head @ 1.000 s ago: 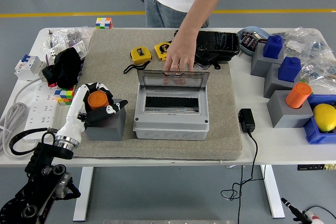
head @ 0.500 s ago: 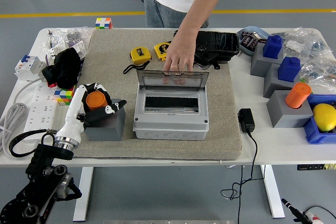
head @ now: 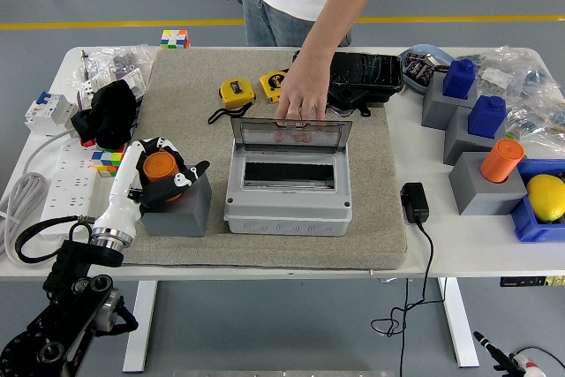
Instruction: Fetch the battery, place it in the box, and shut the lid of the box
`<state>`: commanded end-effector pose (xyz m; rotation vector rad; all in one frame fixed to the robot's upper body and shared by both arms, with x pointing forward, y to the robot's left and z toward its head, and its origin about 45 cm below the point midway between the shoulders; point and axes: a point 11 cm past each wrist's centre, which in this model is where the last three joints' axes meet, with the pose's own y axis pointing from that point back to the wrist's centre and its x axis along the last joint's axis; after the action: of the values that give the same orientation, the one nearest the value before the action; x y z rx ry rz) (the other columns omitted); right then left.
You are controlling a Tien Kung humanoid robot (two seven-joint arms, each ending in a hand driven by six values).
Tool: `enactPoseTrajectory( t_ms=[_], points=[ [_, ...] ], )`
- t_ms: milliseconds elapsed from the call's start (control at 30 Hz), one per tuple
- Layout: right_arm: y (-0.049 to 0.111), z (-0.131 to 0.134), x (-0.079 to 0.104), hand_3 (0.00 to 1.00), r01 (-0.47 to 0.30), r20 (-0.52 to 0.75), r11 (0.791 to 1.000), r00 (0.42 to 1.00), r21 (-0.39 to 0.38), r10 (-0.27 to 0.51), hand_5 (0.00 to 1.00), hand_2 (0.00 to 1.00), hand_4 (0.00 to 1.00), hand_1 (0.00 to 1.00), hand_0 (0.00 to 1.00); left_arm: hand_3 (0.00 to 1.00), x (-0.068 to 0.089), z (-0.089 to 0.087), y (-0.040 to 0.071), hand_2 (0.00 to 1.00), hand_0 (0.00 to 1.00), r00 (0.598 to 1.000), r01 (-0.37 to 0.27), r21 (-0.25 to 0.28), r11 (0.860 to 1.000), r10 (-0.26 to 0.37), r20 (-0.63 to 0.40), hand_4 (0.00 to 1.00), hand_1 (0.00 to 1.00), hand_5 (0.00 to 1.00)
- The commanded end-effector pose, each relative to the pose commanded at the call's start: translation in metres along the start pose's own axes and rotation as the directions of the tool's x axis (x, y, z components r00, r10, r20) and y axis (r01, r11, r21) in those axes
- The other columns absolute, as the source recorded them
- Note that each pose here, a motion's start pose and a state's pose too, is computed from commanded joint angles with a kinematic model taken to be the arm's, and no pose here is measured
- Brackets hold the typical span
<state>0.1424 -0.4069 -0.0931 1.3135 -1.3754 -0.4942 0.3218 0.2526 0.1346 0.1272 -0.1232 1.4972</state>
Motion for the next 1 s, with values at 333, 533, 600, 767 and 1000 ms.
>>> enactPoseTrajectory(
  t_ms=[333,533,600,767,1000],
  points=[
    [0.000,0.000,-0.001,0.867,0.001,-0.001,1.000,1.000,-0.001,-0.001,0.998,0.836,0.998,0.885,0.899,0.108,0.000,0.007,-0.003,0.107,0.064,1.000,-0.008,-0.016,1.000,0.008,0.000,0.835,0.052,0.207],
    [0.000,0.001,0.000,0.868,0.001,-0.003,1.000,1.000,-0.002,-0.001,0.998,0.837,0.998,0.886,0.900,0.107,0.000,0.008,-0.003,0.106,0.064,1.000,-0.012,-0.018,1.000,0.012,0.001,0.825,0.052,0.213],
    [0.000,0.002,-0.001,0.868,0.001,-0.004,1.000,1.000,-0.003,-0.001,0.998,0.837,0.998,0.886,0.900,0.107,0.000,0.007,-0.003,0.106,0.064,1.000,-0.016,-0.018,1.000,0.016,0.001,0.825,0.052,0.213],
    [0.000,0.003,-0.001,0.868,0.002,-0.005,1.000,1.000,-0.004,-0.002,0.998,0.837,0.998,0.886,0.900,0.107,0.000,0.009,-0.003,0.106,0.065,1.000,-0.020,-0.023,1.000,0.021,0.004,0.814,0.051,0.207],
    [0.000,0.003,-0.001,0.868,0.003,-0.008,1.000,1.000,-0.004,-0.003,0.998,0.837,0.998,0.885,0.900,0.105,0.003,0.021,-0.008,0.106,0.064,1.000,-0.023,-0.055,0.998,0.024,0.012,0.802,0.051,0.215]
  ],
)
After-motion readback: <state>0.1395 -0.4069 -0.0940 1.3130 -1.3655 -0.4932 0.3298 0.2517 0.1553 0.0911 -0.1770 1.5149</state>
